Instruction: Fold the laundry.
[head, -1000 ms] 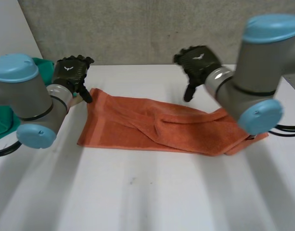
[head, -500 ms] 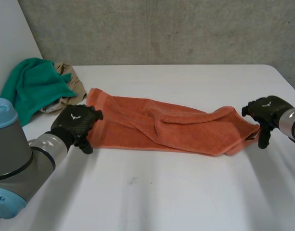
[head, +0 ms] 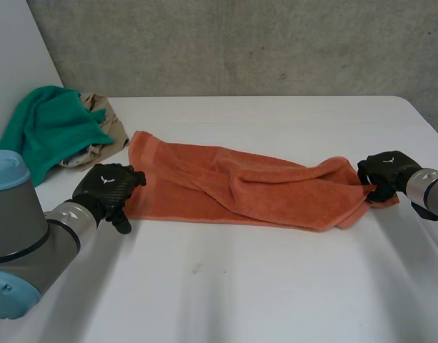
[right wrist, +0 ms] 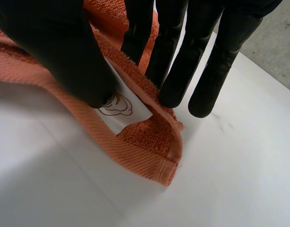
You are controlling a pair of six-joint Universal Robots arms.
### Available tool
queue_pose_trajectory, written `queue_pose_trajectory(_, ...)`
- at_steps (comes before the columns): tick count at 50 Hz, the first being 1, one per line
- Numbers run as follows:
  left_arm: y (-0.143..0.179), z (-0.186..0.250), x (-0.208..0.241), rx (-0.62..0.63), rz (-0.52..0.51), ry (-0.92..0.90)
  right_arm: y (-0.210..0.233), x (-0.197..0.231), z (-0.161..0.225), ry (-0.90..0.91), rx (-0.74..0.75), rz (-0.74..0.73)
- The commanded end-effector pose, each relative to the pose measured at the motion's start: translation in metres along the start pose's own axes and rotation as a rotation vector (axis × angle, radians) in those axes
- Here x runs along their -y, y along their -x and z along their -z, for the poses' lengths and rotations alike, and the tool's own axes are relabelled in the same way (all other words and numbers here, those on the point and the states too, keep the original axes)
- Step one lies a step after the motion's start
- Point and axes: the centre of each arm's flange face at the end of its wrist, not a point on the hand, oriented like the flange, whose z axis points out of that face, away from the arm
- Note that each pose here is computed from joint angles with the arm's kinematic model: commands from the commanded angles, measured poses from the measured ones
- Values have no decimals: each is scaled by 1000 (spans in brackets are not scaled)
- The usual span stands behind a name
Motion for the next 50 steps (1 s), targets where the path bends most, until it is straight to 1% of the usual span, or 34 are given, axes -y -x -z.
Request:
queue_pose_trajectory(1,3,-3,2,13,1,-15,-4,8,5,-10,-18,10)
queue_pose_trajectory(6,6,-11,-3,12,-3,-24,-13,31,25,-53,-60,24)
queue_pose_trajectory(10,1,-23,-10,-47,-2,-25,-17,55,52,-103,-97,46)
queue_pose_trajectory(12,1,-27,-12,-55,0,-23,-16,58,59,-107,-100,48)
queue_pose_trajectory(16,6,-38,-18,-48,-6,-6,-10,54,62,-95,-82,40)
queue_pose_trajectory(24,16,-60,-27,-26,-91,7,-1,42,63,-63,-51,23)
queue_pose_trajectory(28,20,-67,-27,-14,-110,3,1,39,64,-54,-48,23)
queue_pose_trajectory(50,19,-88,-31,-22,-118,-3,0,26,65,-21,-49,9)
